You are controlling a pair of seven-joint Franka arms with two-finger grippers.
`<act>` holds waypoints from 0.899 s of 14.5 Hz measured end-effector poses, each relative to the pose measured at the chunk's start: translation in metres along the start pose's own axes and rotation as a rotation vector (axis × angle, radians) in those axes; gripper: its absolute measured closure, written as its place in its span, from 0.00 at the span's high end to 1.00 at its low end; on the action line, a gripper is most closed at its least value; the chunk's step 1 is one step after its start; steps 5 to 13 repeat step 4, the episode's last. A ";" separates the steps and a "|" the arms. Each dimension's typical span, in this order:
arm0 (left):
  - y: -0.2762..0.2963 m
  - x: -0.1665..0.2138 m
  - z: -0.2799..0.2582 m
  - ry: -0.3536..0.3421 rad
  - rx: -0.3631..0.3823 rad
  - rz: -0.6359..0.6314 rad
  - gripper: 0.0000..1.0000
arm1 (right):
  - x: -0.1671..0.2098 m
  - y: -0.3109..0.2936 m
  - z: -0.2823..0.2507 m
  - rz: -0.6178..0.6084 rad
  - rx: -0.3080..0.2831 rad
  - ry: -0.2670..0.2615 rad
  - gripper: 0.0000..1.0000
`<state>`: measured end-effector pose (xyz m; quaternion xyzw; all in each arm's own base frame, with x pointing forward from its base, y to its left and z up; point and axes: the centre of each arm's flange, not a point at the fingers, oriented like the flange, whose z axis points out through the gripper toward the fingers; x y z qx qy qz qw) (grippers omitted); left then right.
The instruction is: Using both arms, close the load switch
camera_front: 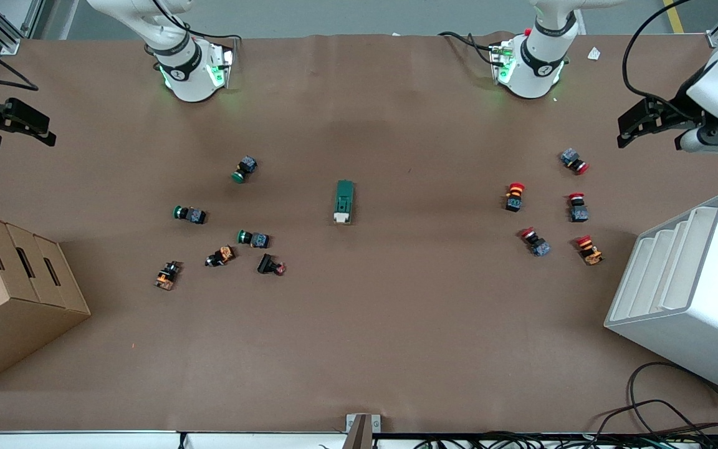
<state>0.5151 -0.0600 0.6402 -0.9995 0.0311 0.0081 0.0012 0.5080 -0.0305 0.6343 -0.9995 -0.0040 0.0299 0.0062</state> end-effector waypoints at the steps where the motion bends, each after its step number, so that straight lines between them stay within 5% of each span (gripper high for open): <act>1: 0.002 -0.002 -0.003 0.006 0.001 0.003 1.00 | 0.000 0.000 0.001 0.000 0.000 -0.002 1.00; 13: 0.003 -0.003 -0.010 0.020 0.001 0.005 1.00 | 0.000 0.000 0.002 0.000 0.000 -0.004 1.00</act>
